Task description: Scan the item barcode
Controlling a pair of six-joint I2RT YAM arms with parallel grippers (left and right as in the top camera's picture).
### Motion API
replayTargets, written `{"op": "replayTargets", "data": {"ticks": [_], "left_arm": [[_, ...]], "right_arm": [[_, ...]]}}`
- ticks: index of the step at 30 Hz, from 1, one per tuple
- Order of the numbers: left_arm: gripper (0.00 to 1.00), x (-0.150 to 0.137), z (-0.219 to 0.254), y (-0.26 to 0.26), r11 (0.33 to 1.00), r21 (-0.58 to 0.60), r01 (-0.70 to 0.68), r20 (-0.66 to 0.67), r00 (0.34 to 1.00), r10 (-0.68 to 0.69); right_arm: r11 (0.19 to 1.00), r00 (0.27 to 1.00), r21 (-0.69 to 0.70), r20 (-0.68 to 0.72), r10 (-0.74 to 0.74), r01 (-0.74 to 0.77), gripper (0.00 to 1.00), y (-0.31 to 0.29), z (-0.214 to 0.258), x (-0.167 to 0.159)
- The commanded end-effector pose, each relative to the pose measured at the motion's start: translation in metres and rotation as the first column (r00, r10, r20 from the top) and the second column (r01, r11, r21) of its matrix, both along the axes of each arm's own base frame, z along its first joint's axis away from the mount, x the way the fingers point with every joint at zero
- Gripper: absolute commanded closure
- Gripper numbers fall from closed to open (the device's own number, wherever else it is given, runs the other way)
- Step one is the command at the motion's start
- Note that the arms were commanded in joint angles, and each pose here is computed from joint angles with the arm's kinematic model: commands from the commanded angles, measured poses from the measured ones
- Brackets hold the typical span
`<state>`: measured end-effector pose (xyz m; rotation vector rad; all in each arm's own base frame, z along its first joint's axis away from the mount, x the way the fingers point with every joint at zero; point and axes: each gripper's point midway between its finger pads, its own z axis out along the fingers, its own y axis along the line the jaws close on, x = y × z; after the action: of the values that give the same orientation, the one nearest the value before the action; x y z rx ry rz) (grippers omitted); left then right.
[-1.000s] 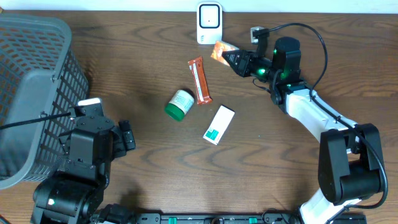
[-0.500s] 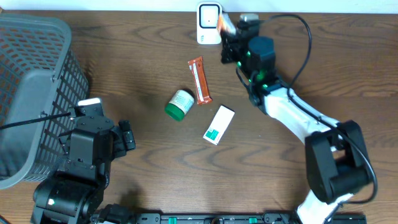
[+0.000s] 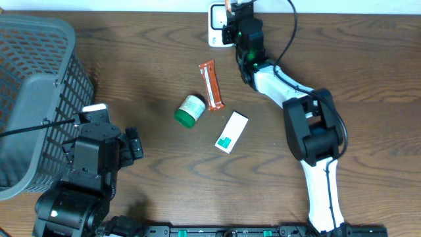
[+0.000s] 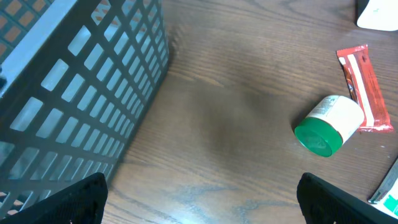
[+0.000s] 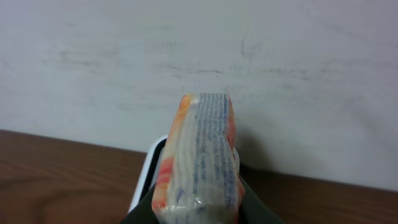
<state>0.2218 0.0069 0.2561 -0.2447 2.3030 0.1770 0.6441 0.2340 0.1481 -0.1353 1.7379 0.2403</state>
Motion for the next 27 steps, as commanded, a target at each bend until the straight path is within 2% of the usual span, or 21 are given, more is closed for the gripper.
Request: {"op": "replayTargets", "data": {"ticks": [1, 10, 18, 23, 27], "left_arm": [[0.02, 0.0, 0.005, 0.002, 1.0, 0.01, -0.001, 0.012, 1.0, 0.001], [0.02, 0.0, 0.005, 0.002, 1.0, 0.01, -0.001, 0.012, 1.0, 0.001], [0.02, 0.0, 0.005, 0.002, 1.0, 0.01, -0.001, 0.013, 1.0, 0.001], [0.02, 0.0, 0.005, 0.002, 1.0, 0.01, -0.001, 0.012, 1.0, 0.001], [0.02, 0.0, 0.005, 0.002, 1.0, 0.009, -0.001, 0.013, 1.0, 0.001]], "right_arm": [[0.999, 0.998, -0.024, 0.061, -0.032, 0.033, 0.79, 0.002, 0.012, 0.014], [0.996, 0.997, -0.075, 0.055, -0.051, 0.055, 0.77, 0.007, -0.026, 0.028], [0.995, 0.998, -0.091, 0.047, -0.041, 0.045, 0.77, 0.012, -0.019, 0.026], [0.993, 0.999, -0.113, 0.002, -0.04, 0.04, 0.82, 0.009, 0.017, 0.017], [0.989, 0.997, -0.138, -0.052, -0.052, 0.045, 0.8, -0.008, 0.072, -0.003]]}}
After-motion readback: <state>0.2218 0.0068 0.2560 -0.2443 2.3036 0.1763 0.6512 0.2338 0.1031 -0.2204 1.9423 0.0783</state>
